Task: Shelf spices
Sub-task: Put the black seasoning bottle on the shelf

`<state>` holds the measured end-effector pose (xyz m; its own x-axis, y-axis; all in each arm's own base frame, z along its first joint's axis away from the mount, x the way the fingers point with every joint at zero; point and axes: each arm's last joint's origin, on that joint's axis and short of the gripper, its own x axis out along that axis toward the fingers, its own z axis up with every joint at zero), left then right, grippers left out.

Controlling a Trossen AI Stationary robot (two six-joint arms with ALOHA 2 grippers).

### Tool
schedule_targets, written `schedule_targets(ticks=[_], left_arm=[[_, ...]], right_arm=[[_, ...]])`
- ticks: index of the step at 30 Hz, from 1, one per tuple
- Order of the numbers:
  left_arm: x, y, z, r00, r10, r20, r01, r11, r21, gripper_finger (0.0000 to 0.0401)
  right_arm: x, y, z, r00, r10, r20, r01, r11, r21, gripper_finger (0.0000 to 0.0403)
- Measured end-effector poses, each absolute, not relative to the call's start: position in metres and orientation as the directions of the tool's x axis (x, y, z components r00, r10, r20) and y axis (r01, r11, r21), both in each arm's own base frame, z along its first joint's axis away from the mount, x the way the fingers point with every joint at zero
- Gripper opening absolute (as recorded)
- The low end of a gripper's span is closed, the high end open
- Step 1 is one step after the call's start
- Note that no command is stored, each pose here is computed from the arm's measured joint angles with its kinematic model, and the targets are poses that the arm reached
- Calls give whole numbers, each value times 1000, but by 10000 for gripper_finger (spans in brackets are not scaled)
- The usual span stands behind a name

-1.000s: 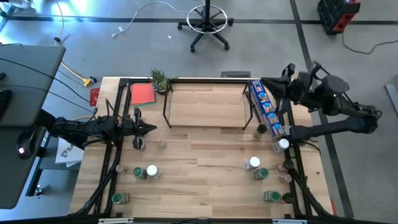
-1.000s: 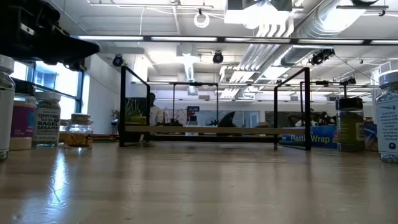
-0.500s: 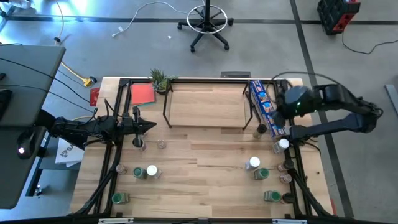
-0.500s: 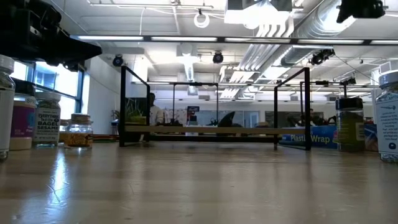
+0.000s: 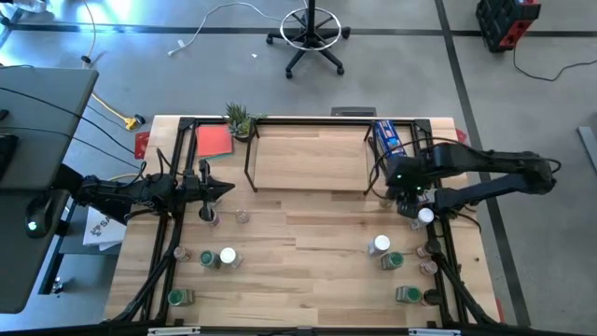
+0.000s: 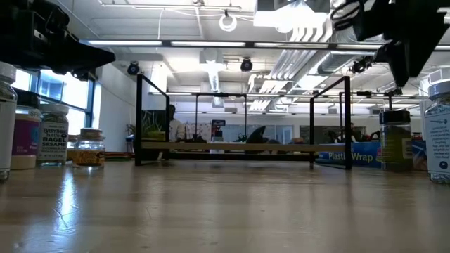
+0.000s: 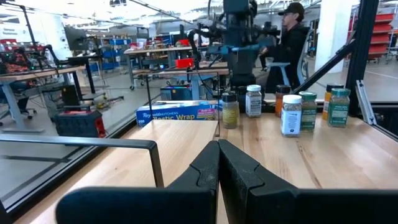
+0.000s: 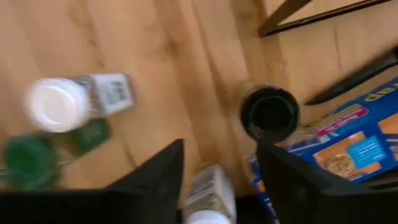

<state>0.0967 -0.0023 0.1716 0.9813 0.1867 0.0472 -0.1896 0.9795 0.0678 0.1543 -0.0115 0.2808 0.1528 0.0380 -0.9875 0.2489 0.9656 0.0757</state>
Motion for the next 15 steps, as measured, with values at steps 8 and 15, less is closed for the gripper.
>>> schedule_targets(ticks=[8, 15], left_arm=[[97, -2, 171, 982, 185, 47, -188, 980, 68, 1], [97, -2, 172, 982, 185, 47, -188, 980, 67, 1]], right_arm=[[164, -28, 254, 93, -18, -996, 235, 972, 4, 281], [163, -43, 236, 102, -12, -995, 206, 979, 9, 282]])
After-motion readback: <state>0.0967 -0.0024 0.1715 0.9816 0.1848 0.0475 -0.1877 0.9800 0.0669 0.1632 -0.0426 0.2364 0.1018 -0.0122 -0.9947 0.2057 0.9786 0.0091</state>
